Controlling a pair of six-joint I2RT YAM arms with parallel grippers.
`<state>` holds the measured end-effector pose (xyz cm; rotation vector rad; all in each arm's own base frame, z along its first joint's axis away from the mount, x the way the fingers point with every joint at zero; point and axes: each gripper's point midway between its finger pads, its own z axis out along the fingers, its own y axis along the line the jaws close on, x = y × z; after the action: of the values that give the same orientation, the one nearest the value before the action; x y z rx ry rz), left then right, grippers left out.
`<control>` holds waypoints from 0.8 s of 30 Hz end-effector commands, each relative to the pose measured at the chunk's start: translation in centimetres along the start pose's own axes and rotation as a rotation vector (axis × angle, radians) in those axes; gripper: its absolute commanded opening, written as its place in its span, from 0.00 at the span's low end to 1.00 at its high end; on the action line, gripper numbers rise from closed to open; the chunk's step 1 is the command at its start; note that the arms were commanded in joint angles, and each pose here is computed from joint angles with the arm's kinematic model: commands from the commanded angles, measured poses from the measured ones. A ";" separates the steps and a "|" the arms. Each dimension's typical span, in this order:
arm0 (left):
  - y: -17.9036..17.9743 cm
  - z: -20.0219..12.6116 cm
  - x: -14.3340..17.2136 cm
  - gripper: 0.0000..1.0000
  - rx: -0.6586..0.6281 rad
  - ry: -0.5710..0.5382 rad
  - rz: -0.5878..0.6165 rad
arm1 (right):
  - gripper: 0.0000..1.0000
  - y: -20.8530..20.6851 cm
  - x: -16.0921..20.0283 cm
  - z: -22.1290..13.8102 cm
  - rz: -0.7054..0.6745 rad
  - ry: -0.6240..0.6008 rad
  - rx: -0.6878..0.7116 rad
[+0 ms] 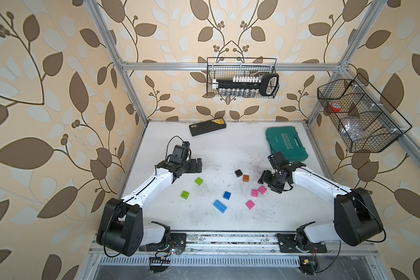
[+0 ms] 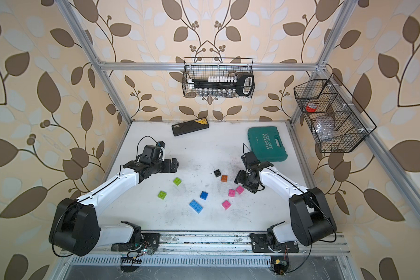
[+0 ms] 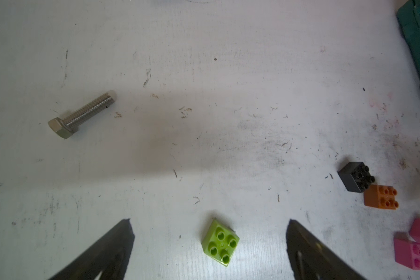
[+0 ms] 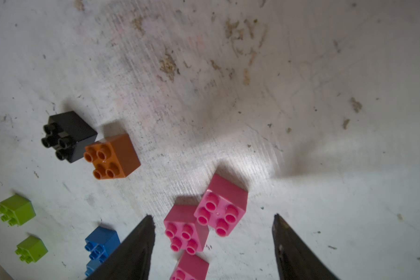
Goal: Assemble the number 4 with lego
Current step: Pick up the lego brick from the center of the board.
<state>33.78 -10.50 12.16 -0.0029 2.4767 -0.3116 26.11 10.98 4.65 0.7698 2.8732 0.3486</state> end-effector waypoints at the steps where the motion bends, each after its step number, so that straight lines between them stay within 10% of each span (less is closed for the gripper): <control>1: -0.8 -0.3 -0.5 0.99 0.017 -0.006 0.003 | 0.65 -0.3 0.5 1.1 0.098 0.028 0.010; 24: -0.3 0.1 -0.4 0.99 -0.027 0.018 0.010 | 0.45 -1.0 1.7 3.1 0.127 0.069 0.081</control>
<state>33.64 -10.76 11.47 0.0077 2.5108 -0.2961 25.26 11.78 1.85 0.9518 2.9109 0.3106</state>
